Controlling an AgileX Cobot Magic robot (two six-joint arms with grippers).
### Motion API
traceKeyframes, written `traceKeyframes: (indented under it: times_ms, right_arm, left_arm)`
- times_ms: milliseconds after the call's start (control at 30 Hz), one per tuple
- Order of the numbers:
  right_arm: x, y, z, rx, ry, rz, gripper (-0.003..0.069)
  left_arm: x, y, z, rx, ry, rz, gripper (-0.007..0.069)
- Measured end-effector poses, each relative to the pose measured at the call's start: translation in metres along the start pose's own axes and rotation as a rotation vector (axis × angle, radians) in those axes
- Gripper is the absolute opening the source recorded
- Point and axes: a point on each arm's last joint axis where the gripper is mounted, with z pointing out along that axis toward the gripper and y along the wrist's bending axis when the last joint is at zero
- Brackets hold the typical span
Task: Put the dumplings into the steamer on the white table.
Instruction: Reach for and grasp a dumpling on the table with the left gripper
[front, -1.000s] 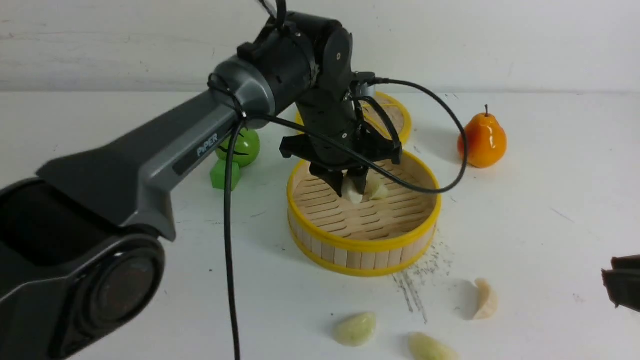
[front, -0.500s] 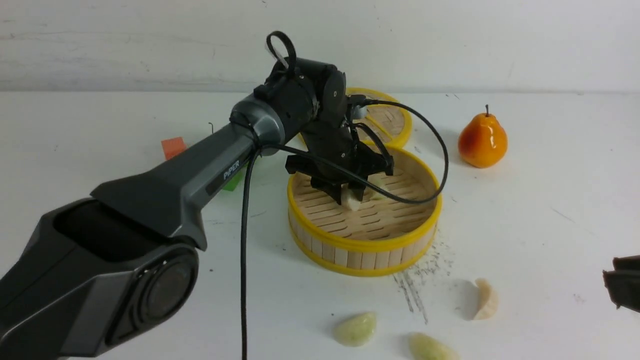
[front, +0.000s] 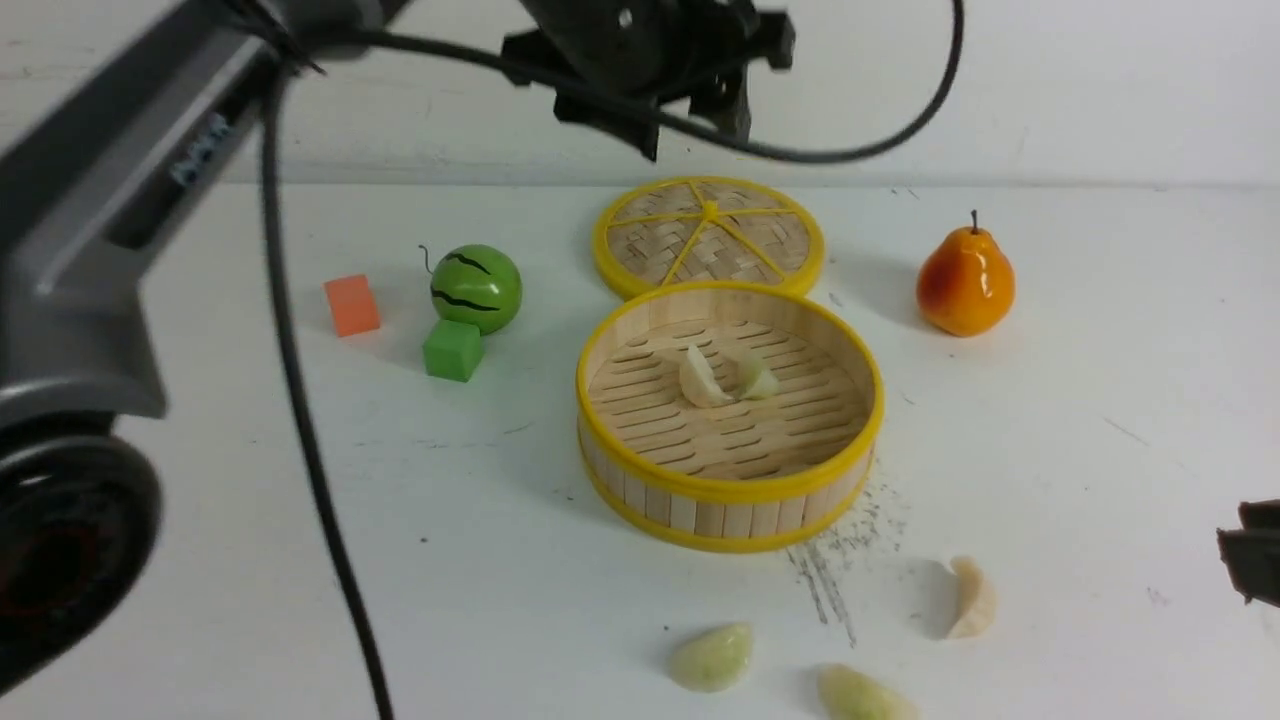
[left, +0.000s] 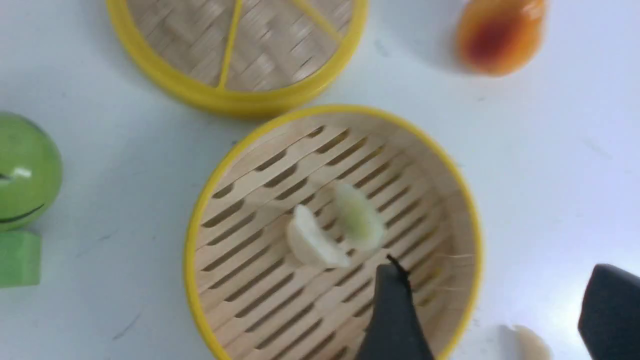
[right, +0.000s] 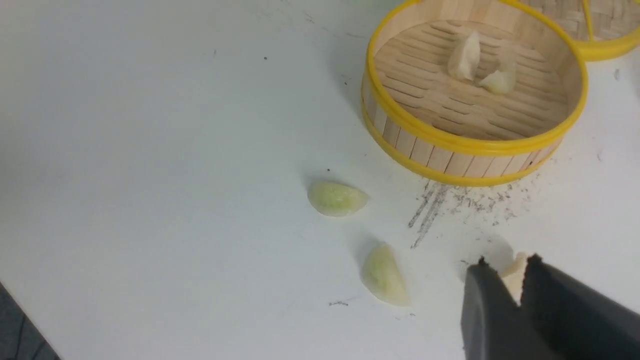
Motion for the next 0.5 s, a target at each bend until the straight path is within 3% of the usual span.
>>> traceKeyframes:
  times_ms: [100, 200, 500]
  right_arm:
    - [0.0, -0.001, 0.0, 0.008, 0.004, -0.006, 0.0114]
    - [0.0, -0.001, 0.0, 0.008, 0.004, -0.006, 0.0117]
    - [0.001, -0.001, 0.0, 0.013, 0.007, -0.011, 0.0125]
  left_arm:
    - [0.01, -0.014, -0.036, 0.059, 0.01, 0.075, 0.0469]
    - [0.04, -0.023, -0.046, 0.048, 0.101, 0.193, 0.0464]
    - [0.144, -0.027, 0.009, 0.05, 0.497, 0.508, 0.0449]
